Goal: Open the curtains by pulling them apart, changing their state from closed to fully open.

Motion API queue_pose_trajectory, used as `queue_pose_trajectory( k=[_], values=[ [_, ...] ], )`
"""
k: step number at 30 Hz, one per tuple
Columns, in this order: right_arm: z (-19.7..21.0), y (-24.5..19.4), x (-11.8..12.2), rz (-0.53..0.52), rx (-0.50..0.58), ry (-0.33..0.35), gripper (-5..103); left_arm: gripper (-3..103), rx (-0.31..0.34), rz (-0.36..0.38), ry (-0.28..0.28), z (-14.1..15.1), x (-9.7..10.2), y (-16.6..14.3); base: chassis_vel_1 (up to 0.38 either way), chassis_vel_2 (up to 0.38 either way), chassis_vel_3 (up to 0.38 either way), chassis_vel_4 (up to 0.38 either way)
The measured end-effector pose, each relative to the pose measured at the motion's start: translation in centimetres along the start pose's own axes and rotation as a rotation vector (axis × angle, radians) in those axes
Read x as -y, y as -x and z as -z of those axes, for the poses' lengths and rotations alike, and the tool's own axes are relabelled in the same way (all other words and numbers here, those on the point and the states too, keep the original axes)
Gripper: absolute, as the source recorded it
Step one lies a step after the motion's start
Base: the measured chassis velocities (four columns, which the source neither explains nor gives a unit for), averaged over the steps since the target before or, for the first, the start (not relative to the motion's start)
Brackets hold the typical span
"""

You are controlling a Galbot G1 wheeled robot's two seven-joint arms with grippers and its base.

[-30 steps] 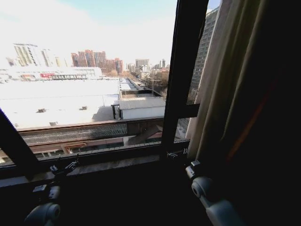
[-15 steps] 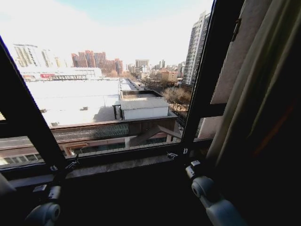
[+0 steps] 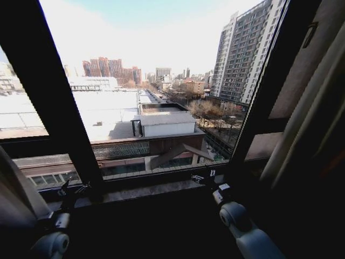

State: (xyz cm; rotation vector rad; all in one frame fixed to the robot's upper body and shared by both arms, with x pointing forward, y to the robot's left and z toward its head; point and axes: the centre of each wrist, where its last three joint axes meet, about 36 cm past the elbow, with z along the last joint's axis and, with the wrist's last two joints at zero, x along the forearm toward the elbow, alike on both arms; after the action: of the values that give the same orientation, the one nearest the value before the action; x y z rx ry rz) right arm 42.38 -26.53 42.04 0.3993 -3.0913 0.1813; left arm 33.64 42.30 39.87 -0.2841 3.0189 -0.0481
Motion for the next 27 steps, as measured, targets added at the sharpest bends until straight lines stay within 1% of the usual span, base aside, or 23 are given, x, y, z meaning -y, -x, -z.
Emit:
queue_pose_trajectory(
  k=[11,21,24,27],
  values=[
    [0.00,0.00,0.00,0.000,0.000,0.000,100,100,0.000,0.000,0.000,0.00,0.00,0.00,0.384,0.326,-0.386,-0.324],
    [0.00,0.00,0.00,0.000,0.000,0.000,100,100,0.000,0.000,0.000,0.00,0.00,0.00,0.343,0.324,-0.353,-0.348],
    [0.00,0.00,-0.01,0.000,0.000,0.000,100,100,0.000,0.002,0.000,0.00,-0.01,0.00,0.221,0.242,-0.237,-0.230],
    [0.00,0.00,-0.01,0.000,0.000,0.000,100,100,0.000,0.002,0.000,0.01,-0.01,0.00,0.118,0.119,-0.090,-0.122]
  ],
)
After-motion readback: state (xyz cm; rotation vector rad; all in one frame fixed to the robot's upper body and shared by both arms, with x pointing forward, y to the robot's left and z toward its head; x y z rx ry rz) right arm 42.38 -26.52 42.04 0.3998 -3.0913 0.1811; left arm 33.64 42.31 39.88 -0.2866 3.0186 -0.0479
